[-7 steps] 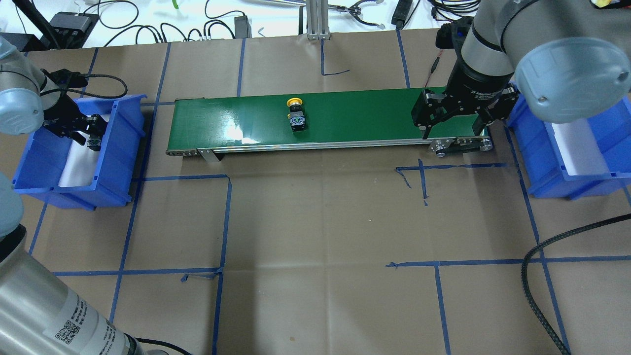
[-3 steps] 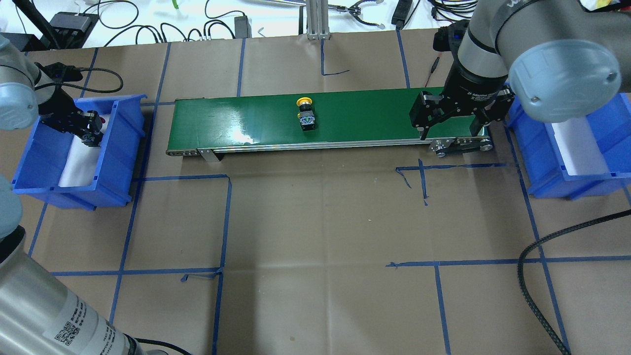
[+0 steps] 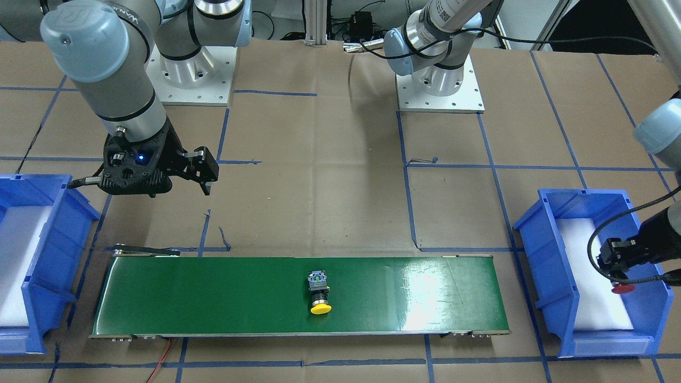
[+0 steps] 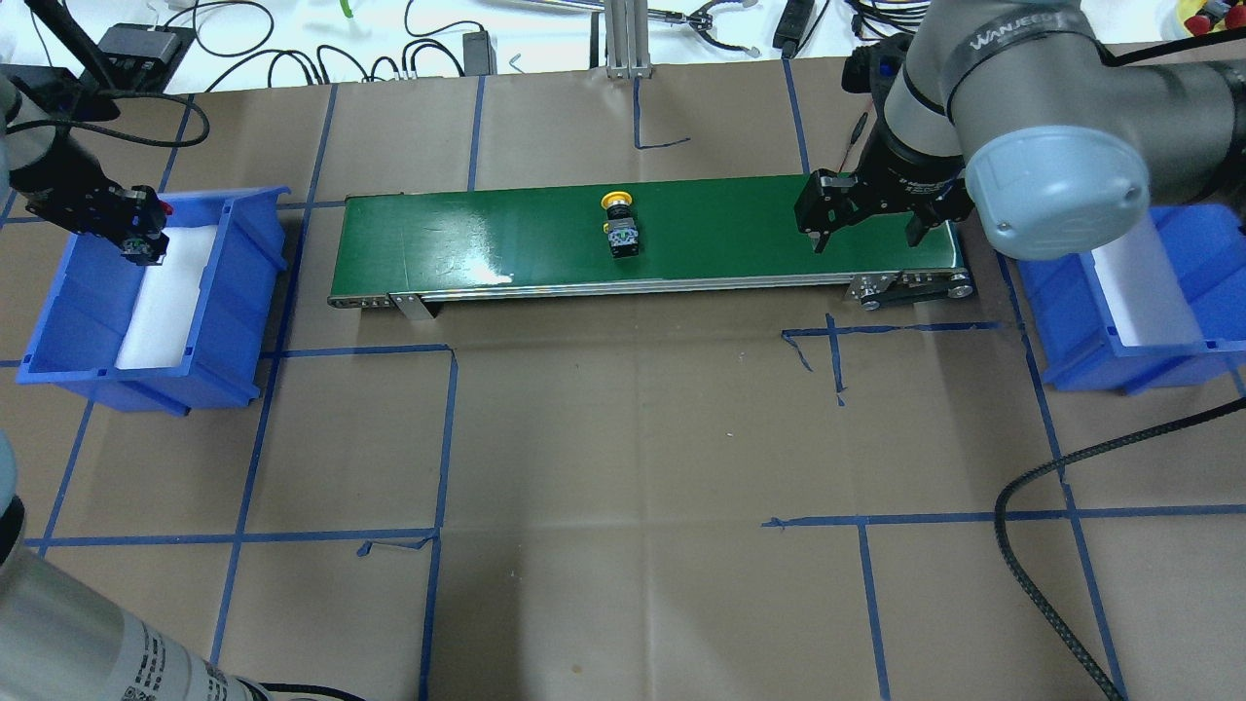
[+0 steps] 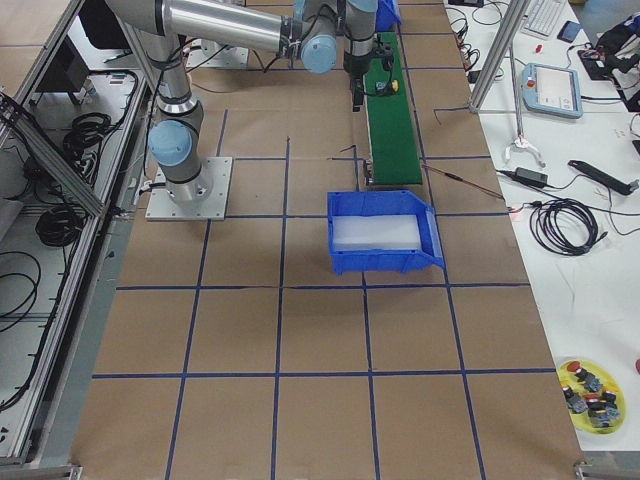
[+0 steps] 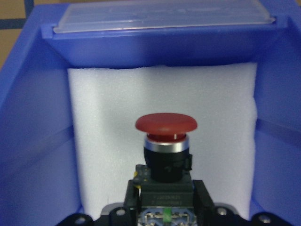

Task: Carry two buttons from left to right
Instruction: 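Carry the red button to the belt while the right gripper reaches toward the yellow button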

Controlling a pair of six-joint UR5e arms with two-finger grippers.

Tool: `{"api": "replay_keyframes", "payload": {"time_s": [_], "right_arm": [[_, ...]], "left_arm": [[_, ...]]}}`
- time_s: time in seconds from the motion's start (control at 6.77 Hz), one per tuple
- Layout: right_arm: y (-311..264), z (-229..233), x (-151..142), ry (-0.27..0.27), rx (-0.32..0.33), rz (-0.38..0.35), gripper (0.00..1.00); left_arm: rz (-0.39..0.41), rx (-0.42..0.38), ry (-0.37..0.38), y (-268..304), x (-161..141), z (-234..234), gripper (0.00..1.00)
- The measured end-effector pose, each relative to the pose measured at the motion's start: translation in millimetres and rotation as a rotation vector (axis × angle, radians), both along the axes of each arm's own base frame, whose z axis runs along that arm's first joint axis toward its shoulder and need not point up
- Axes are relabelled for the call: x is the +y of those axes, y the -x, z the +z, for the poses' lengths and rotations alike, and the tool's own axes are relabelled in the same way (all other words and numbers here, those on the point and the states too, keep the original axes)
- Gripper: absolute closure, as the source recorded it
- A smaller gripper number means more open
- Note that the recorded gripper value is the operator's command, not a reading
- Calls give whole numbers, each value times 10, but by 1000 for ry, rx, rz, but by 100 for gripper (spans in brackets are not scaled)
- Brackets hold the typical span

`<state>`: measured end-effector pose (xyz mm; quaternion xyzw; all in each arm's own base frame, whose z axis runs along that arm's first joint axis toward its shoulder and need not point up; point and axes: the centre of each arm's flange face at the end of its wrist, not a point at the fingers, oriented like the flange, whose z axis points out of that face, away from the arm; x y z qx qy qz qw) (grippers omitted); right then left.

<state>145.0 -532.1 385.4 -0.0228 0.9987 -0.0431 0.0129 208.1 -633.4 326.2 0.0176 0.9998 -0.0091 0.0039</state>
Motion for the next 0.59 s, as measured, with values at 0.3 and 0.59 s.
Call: {"api": "replay_keyframes", "payload": {"time_s": [0.3, 0.59], "right_arm": [[-5, -245, -96, 12, -2, -1, 0], [-11, -420, -216, 19, -3, -7, 0]], "left_arm": [[5, 5, -9, 95, 79, 524, 100], [-10, 7, -17, 522, -37, 765, 100]]}}
